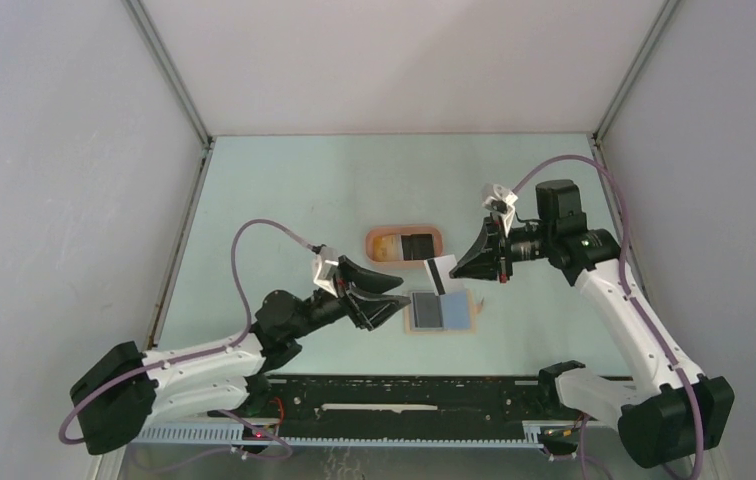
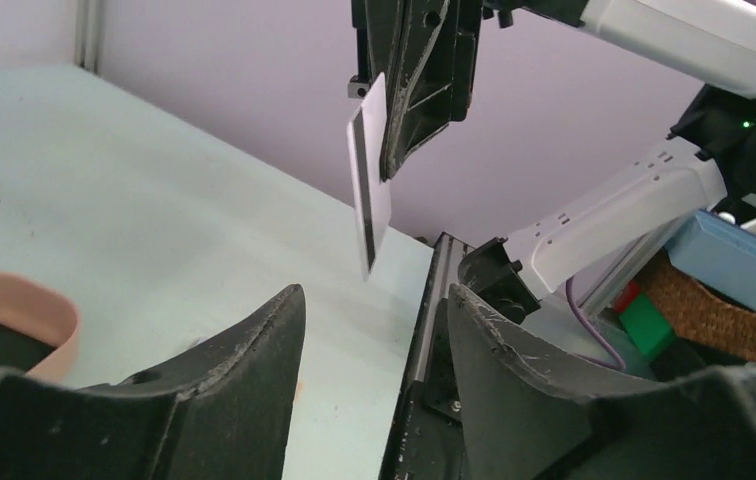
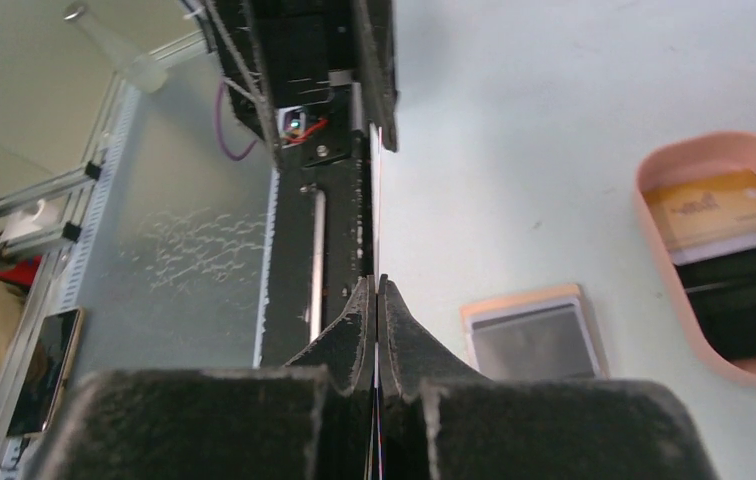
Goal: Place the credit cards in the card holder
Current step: Pick up the credit card from the storage box.
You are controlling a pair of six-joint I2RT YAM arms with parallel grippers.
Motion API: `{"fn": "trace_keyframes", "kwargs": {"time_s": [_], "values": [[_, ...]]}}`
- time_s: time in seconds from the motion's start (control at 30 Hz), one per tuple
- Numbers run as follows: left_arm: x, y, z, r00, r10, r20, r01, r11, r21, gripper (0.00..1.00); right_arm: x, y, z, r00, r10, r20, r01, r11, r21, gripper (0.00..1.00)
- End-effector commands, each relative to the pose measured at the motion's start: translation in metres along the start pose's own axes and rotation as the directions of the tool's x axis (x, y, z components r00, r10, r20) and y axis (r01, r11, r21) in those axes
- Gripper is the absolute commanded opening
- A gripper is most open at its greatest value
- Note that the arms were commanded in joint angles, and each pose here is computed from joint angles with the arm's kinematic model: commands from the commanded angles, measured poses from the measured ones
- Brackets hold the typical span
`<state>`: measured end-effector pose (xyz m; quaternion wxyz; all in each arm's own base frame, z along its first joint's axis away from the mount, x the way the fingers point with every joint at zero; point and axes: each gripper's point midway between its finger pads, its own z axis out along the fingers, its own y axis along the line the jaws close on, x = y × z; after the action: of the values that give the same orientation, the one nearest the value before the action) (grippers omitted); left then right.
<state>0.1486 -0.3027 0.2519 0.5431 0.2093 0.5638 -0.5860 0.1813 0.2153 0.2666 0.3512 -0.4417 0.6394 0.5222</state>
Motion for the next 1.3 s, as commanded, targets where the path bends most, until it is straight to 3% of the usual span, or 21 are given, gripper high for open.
{"fn": "trace_keyframes", "kwargs": {"time_s": [0.0, 0.53, 0.83, 1.27], "values": [[-0.011, -0.019, 0.008, 0.990, 0.125, 0.066, -0.131, 0.986, 0.107, 0.60, -0.006, 0.023, -0.002, 0.993, -0.100, 0.067, 0.107, 0.987, -0.120, 0.00], [-0.011, -0.035, 0.031, 0.997, 0.034, 0.073, -0.049, 0.974, 0.221, 0.60, 0.001, 0.021, 0.007, 0.998, -0.032, 0.047, 0.040, 0.983, -0.178, 0.00], [-0.015, -0.029, 0.032, 0.996, -0.006, 0.089, -0.010, 0.983, 0.182, 0.58, 0.004, 0.020, 0.010, 0.999, -0.023, 0.037, 0.030, 0.982, -0.186, 0.00], [-0.012, -0.025, 0.052, 0.997, -0.063, 0.034, 0.057, 0.985, 0.164, 0.42, 0.008, 0.017, 0.015, 1.000, -0.010, 0.021, 0.014, 0.981, -0.191, 0.00]]}}
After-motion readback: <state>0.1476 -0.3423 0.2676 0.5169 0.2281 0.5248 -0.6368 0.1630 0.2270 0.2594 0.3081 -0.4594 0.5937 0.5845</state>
